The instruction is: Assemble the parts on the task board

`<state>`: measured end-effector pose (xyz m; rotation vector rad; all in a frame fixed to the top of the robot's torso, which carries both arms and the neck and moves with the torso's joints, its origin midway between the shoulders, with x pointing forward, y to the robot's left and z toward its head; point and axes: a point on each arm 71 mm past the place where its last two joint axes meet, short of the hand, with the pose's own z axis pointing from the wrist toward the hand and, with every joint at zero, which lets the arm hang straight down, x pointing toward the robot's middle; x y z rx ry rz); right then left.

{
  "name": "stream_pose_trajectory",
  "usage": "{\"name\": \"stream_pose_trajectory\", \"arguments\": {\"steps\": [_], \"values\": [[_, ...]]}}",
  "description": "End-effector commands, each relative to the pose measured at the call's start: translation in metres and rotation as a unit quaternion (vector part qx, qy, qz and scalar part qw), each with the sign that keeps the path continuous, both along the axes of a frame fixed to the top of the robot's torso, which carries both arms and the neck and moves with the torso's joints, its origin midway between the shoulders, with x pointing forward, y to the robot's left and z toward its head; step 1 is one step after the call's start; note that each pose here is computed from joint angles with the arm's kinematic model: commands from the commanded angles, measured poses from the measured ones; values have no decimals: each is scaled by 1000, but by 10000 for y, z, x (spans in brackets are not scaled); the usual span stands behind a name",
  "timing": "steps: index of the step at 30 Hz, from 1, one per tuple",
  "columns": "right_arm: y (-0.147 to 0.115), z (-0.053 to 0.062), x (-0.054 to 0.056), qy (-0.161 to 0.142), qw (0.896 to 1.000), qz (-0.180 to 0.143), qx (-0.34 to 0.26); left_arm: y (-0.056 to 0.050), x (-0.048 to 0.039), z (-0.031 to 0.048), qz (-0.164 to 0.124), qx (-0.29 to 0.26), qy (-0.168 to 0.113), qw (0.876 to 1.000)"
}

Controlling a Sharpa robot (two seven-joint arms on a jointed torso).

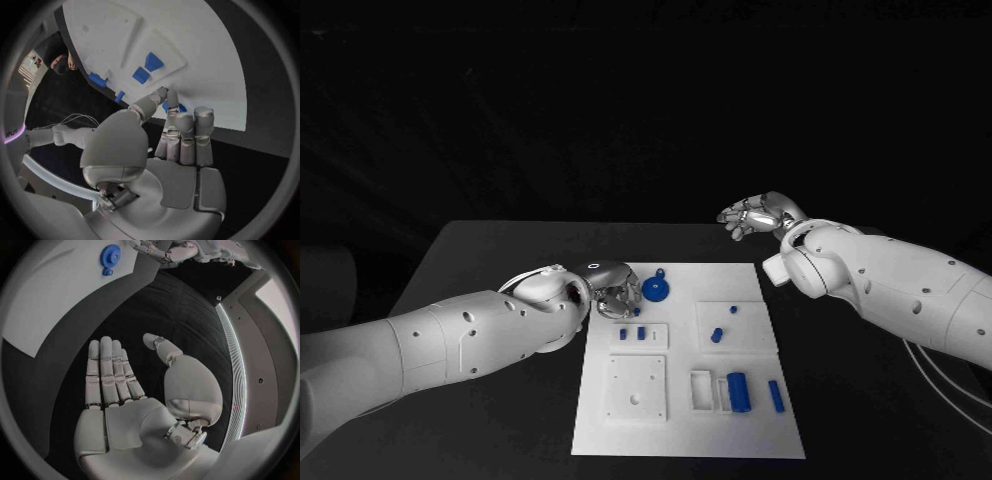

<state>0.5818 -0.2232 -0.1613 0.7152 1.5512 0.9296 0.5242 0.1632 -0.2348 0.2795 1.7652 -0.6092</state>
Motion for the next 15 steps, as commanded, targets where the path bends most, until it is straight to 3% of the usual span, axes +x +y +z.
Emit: {"name": "stream_pose_trajectory", "arguments": {"steps": [1,15], "values": [[8,3,-1,-1,1000,7,-3,4,7,23,3,-20,-7,1000],[-52,3,-8,0,1000,5,-5,142,7,11,13,-12,3,1000]]}}
